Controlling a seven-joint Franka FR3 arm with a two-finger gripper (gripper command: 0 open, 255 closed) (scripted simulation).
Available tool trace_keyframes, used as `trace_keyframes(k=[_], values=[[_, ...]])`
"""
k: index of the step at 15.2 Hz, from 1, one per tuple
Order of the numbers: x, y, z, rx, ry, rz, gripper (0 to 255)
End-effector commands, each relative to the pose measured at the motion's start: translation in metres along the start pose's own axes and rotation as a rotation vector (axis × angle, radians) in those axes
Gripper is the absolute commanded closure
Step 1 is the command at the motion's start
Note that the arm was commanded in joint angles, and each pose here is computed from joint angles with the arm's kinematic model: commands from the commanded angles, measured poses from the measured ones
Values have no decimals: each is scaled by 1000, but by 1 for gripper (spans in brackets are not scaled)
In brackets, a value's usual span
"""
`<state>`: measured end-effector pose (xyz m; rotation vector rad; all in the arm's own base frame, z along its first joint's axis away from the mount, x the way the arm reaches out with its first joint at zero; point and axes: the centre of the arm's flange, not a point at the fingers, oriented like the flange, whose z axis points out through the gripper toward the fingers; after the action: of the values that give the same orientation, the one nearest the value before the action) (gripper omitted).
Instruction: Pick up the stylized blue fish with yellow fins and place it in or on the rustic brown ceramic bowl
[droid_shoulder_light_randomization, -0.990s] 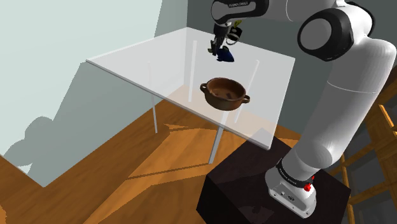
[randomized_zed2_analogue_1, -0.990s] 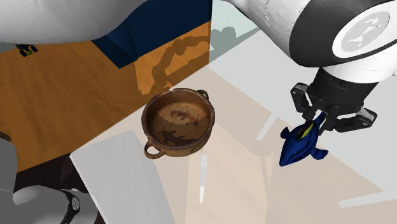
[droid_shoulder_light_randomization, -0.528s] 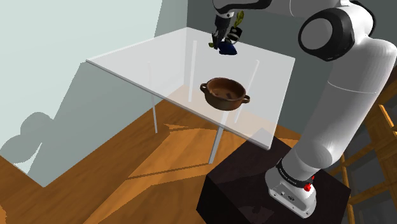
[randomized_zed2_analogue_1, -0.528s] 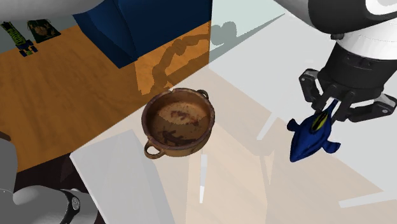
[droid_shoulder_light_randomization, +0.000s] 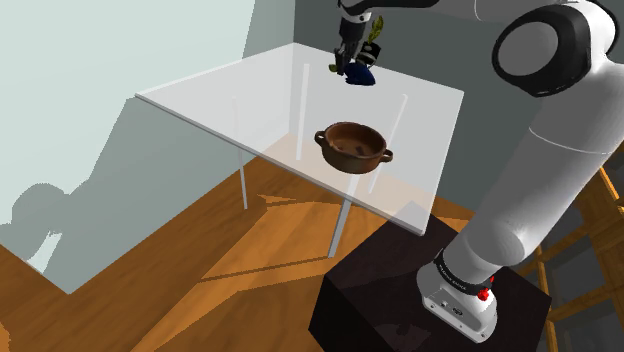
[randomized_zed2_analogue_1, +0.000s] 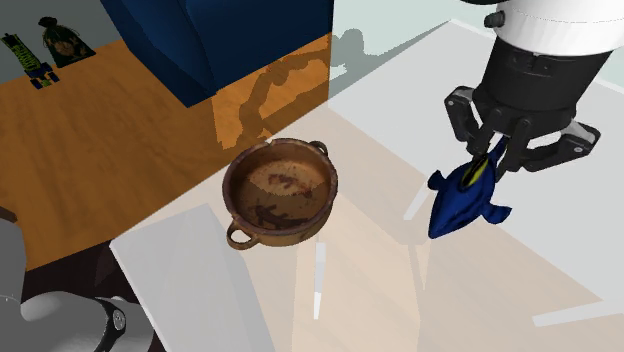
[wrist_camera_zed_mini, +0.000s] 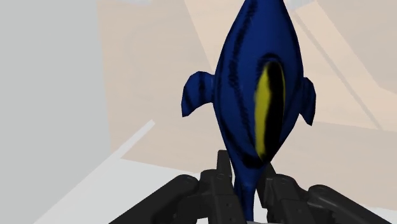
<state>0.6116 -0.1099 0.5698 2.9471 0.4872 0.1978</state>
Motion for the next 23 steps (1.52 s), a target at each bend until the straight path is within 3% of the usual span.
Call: trace_keyframes(k=[1, 17, 23], values=[[-16, -24, -6, 0, 0, 0, 255], [-118, -205, -42, 0, 0, 0, 255], [-126, -217, -17, 0, 0, 0, 255]])
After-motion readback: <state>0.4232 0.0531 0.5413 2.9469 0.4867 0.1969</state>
